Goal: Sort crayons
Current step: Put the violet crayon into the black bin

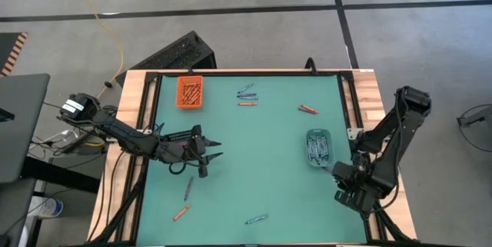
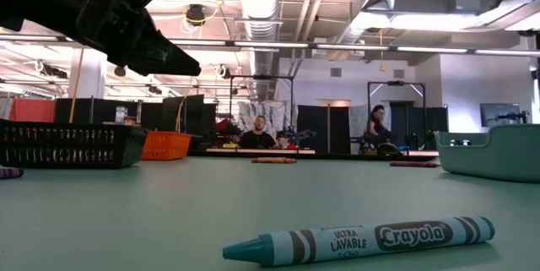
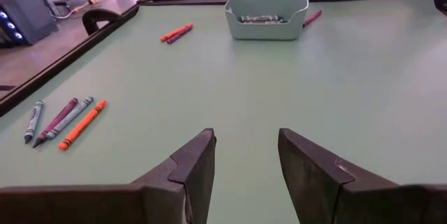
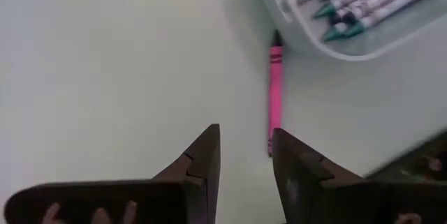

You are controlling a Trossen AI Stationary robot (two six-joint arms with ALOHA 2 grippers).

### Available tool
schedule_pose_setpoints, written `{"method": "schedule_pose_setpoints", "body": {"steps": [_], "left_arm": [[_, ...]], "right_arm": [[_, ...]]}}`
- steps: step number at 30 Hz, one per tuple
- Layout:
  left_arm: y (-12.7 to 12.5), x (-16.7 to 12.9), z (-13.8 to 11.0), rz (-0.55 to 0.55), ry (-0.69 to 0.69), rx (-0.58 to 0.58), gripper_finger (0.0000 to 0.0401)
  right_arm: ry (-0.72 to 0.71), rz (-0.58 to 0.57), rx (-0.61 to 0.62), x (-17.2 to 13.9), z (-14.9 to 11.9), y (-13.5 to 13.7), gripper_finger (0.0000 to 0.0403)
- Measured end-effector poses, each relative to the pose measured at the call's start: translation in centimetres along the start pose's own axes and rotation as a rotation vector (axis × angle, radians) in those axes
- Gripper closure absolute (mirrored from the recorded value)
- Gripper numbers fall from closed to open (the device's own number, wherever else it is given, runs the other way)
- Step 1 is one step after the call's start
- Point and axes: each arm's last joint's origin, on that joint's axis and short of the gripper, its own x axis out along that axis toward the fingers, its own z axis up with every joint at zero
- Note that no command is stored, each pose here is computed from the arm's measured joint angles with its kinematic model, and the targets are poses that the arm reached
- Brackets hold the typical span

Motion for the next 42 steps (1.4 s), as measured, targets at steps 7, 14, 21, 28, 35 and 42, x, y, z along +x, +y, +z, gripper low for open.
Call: {"method": "schedule_pose_setpoints", "body": {"steps": [7,14,21,28,35,42], "left_arm": [[0.0,0.0,0.0,0.001,0.000,-0.003,0.0253],[0.0,0.0,-0.1,0.004,0.006,-0.001,0.0253],[0.0,0.0,-0.1,0.004,0.007,-0.002,0.0253],[0.0,0.0,-0.1,0.004,0.007,-0.002,0.0253],[0.0,0.0,-0.1,0.004,0.007,-0.002,0.0253],[0.0,0.0,-0.1,0.003,0.007,-0.002,0.0253]], "right_arm": [[0.000,0.002,-0.013,2.0,-1.1,-0.7,0.0282],[-0.004,-0.049,-0.004,3.2,-1.4,-1.8,0.0282],[0.018,-0.044,0.030,4.6,-1.3,-2.2,0.0282],[0.063,-0.024,0.047,5.9,-1.3,-2.6,0.0282],[0.084,0.005,0.011,6.0,-0.8,-2.4,0.0311],[0.108,0.055,0.013,5.6,-0.2,-2.6,0.0369]]}}
